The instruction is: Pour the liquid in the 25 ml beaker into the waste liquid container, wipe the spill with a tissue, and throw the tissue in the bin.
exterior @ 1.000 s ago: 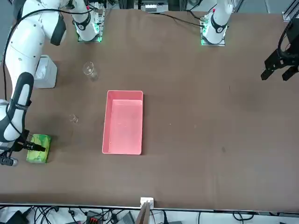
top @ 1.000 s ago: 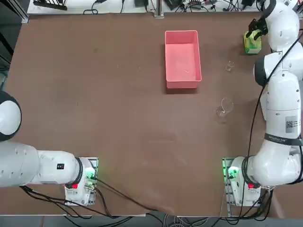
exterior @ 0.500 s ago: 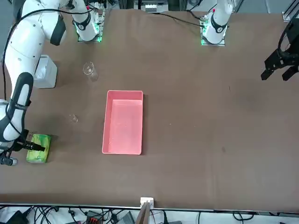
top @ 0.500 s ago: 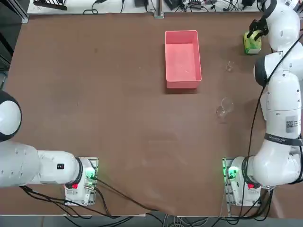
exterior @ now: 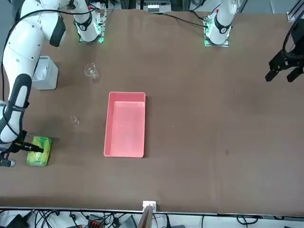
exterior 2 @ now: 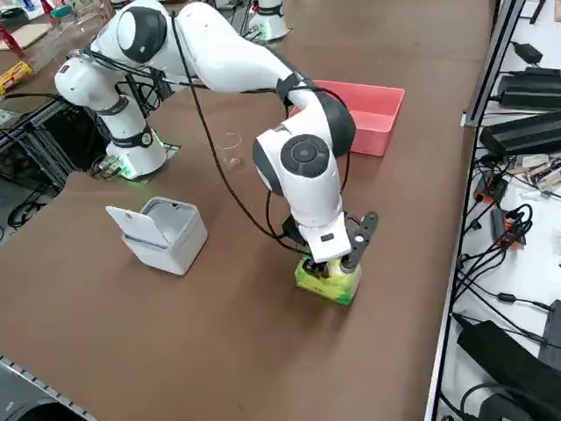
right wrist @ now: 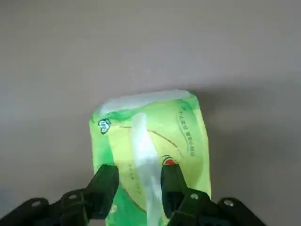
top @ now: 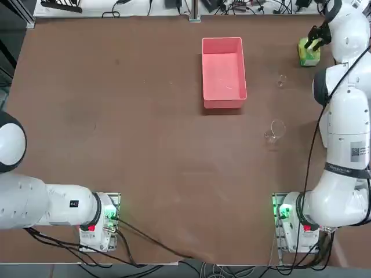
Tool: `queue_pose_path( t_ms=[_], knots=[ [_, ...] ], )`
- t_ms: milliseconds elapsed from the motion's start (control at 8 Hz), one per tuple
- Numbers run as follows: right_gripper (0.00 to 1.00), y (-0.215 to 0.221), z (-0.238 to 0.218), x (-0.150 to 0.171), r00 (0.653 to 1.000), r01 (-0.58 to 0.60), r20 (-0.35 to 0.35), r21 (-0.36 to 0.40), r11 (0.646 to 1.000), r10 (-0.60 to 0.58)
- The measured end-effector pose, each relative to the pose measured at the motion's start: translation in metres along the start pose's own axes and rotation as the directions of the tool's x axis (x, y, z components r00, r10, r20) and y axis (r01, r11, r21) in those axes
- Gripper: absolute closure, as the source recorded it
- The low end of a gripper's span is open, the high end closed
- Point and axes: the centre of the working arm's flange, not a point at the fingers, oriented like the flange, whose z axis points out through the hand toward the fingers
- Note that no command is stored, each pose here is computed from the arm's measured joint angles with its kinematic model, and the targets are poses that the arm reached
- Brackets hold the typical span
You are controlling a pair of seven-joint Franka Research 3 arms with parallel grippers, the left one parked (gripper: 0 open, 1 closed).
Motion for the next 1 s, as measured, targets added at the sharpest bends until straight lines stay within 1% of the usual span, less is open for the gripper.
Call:
queue_pose_path(
  t_ms=[500, 1000],
  knots=[
    [0.48, 0.004, 0.011, -0.002, 1.000, 0.010, 0.019, -0.006, 1.000, -0.010],
    [0.48, 0.007, 0.017, -0.004, 1.000, 0.008, 0.028, -0.008, 1.000, -0.008]
  ],
)
